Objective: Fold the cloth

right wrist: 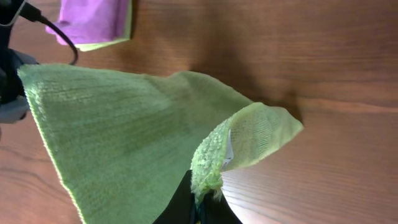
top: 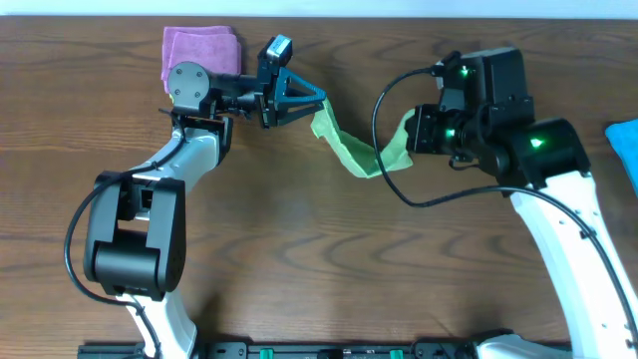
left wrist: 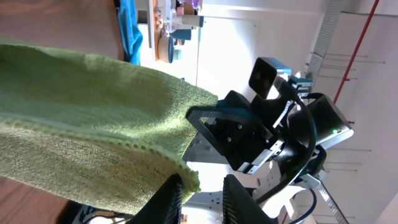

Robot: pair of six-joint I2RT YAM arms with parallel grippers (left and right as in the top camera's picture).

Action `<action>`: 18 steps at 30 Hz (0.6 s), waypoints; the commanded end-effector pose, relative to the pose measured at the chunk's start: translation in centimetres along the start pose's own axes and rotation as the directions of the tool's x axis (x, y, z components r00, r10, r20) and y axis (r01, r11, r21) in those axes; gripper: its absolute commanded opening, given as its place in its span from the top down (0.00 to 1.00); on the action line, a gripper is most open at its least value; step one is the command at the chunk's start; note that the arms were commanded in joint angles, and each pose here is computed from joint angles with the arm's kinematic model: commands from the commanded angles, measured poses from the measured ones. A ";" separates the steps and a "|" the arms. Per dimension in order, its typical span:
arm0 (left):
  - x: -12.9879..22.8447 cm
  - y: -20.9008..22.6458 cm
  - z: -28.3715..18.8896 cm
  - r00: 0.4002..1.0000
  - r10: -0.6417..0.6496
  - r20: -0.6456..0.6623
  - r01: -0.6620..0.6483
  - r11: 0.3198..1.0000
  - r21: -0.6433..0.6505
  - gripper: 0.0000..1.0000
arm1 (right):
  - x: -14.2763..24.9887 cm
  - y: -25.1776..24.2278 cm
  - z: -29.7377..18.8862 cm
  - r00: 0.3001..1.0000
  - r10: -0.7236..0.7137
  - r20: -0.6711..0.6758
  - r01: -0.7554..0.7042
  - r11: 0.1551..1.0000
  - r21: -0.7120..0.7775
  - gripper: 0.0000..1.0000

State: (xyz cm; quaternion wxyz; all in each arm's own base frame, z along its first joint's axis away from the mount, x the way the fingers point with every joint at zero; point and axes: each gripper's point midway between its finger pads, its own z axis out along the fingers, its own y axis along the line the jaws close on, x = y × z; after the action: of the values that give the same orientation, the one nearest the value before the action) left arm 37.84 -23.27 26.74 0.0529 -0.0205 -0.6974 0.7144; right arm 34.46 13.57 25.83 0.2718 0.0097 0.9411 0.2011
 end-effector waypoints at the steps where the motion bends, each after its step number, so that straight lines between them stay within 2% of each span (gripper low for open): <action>1: 1.0 0.4 0.5 0.997 -0.066 -0.025 0.066 0.998 -0.009 0.81 | -0.3 -0.3 -0.9 0.999 -0.033 0.029 0.032 0.999 0.030 0.99; 4: 1.9 1.8 1.3 0.993 -0.110 -0.045 0.110 0.994 -0.015 0.82 | -0.3 -0.3 -0.9 0.999 -0.033 0.030 0.033 0.999 0.029 0.98; 6: 2.6 2.8 1.8 0.989 -0.132 -0.059 0.131 0.991 -0.019 0.94 | -0.4 -0.3 -0.9 0.999 -0.034 0.032 0.033 0.999 0.029 0.98; 12: 4.6 6.0 2.6 0.967 -0.241 -0.081 0.238 0.970 -0.038 0.94 | -0.4 -0.3 -0.9 0.999 -0.034 0.034 0.033 0.999 0.029 0.98; 18: 5.1 6.2 2.4 0.973 -0.217 -0.080 0.215 0.976 -0.034 0.94 | -0.4 -0.3 -0.9 0.998 -0.048 0.034 0.047 0.998 0.033 0.99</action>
State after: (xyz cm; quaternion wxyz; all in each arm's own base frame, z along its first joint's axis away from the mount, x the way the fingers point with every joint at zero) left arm 32.46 -25.50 20.26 0.1447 0.0153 -0.7011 0.6981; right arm 34.52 12.99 25.84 0.2788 0.0079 0.9426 0.1838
